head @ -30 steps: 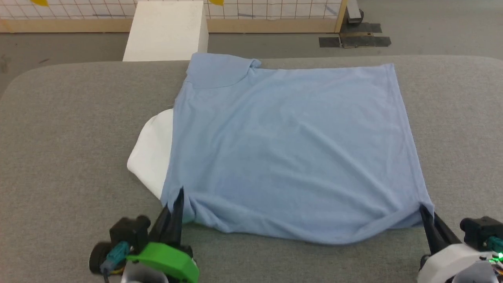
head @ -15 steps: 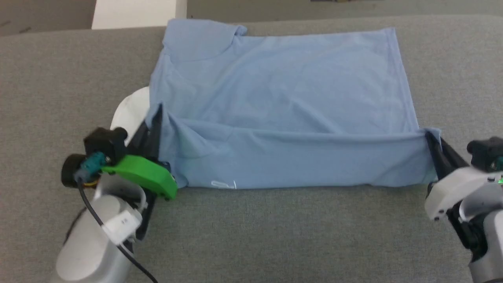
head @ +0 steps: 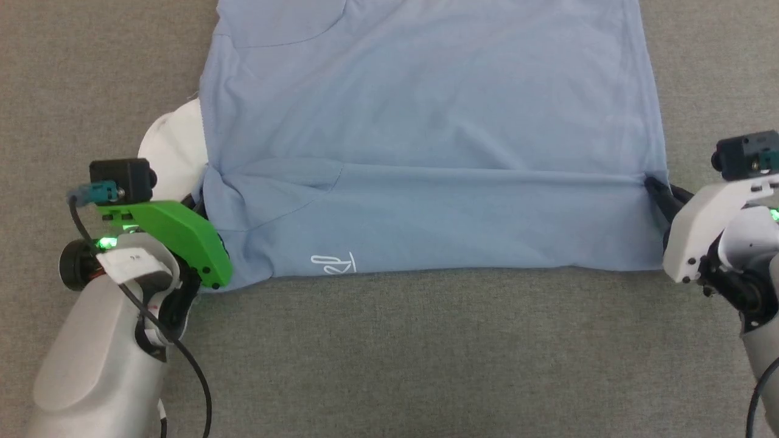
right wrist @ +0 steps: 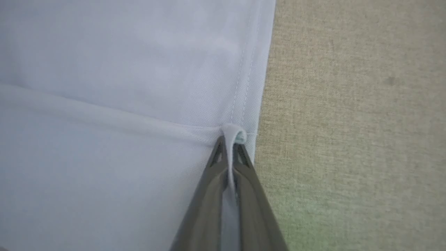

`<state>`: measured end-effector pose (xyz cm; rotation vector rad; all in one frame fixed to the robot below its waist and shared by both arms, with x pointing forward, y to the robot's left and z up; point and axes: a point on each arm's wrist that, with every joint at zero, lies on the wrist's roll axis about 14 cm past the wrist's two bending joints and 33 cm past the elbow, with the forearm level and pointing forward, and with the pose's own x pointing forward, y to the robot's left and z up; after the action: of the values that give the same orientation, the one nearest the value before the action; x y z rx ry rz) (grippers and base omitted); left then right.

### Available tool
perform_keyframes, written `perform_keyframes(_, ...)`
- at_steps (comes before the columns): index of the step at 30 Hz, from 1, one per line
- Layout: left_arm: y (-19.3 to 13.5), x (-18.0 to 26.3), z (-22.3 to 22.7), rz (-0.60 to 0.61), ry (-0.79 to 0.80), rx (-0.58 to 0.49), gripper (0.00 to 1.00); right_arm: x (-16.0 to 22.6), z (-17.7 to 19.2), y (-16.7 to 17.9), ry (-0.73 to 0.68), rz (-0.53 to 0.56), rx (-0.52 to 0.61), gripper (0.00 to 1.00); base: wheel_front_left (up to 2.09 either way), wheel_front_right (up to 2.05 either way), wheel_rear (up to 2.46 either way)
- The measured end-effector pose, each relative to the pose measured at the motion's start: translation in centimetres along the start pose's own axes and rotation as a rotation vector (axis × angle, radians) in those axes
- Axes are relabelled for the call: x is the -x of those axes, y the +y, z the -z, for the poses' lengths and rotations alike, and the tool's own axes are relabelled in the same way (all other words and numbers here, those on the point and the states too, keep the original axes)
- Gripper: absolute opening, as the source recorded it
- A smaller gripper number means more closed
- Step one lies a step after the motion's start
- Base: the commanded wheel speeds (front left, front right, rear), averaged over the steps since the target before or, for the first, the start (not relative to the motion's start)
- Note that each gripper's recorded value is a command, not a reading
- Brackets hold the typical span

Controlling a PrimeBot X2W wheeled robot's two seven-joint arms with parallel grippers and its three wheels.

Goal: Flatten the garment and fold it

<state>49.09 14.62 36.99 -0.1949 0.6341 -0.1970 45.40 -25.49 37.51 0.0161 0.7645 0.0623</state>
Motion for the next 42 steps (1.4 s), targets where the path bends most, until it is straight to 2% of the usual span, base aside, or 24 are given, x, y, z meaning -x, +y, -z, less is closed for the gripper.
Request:
perform_keyframes(1, 0.0, 0.0, 0.0, 0.0, 0.01, 0.015, 0.0, -0.1, -0.1, 0.0, 0.015, -0.005, -0.005, 0.0, 0.0, 0.0, 0.0)
perform_keyframes(2, 0.1, 0.1, -0.1, 0.0, 0.014, 0.031, 0.19, -0.2, -0.1, -0.1, 0.034, -0.007, -0.01, 0.0, 0.0, 0.0, 0.0)
perform_keyframes(3, 0.1, 0.2, -0.3, 0.0, 0.006, 0.043, 0.57, -0.2, -0.1, -0.1, 0.046, -0.009, -0.014, 0.0, 0.0, 0.0, 0.0)
perform_keyframes(4, 0.1, 0.3, -0.6, -0.007, -0.013, 0.05, 1.0, -0.2, -0.2, -0.1, 0.049, -0.01, -0.018, 0.41, 0.0, 0.0, 0.0)
perform_keyframes(5, 0.1, 0.6, -1.1, -0.013, -0.049, 0.056, 1.0, -0.1, -0.4, -0.1, 0.041, -0.012, -0.029, 0.91, 0.0, 0.0, 0.0)
perform_keyframes(6, 0.2, 0.9, -1.6, -0.021, -0.086, 0.057, 1.0, 0.1, -0.8, -0.1, 0.023, -0.011, -0.037, 1.0, 0.0, 0.0, 0.0)
perform_keyframes(9, 0.8, 2.5, -2.7, -0.064, -0.208, 0.061, 1.0, 1.0, -2.0, -0.3, -0.072, -0.002, -0.072, 1.0, 0.0, 0.0, 0.0)
perform_keyframes(14, 1.1, 6.7, -5.9, -0.124, -0.479, 0.034, 1.0, 4.1, -5.0, -0.7, -0.357, 0.042, -0.104, 1.0, 0.0, 0.0, 0.0)
perform_keyframes(17, 0.4, 8.9, -5.9, -0.131, -0.558, 0.021, 1.0, 6.3, -5.5, -0.3, -0.493, 0.061, -0.125, 1.0, 0.0, 0.0, 0.0)
perform_keyframes(21, -0.8, 11.0, -4.7, -0.111, -0.576, 0.015, 1.0, 9.1, -5.1, 0.6, -0.633, 0.079, -0.153, 1.0, 0.0, 0.0, 0.0)
perform_keyframes(26, -2.0, 11.7, -2.0, -0.087, -0.515, -0.011, 1.0, 11.7, -4.6, 1.5, -0.741, 0.098, -0.169, 1.0, 0.0, 0.0, 0.0)
perform_keyframes(32, -2.2, 10.6, 0.4, -0.097, -0.406, -0.019, 1.0, 13.5, -3.6, 1.4, -0.792, 0.128, -0.199, 1.0, 0.0, 0.0, 0.0)
perform_keyframes(38, -0.7, 8.9, 2.2, -0.171, -0.267, 0.038, 1.0, 14.2, -3.1, 1.3, -0.794, 0.138, -0.209, 1.0, 0.0, 0.0, 0.0)
perform_keyframes(42, 0.1, 7.5, 2.2, -0.22, -0.192, 0.119, 1.0, 14.3, -2.8, 1.2, -0.79, 0.145, -0.213, 1.0, 0.0, 0.0, 0.0)
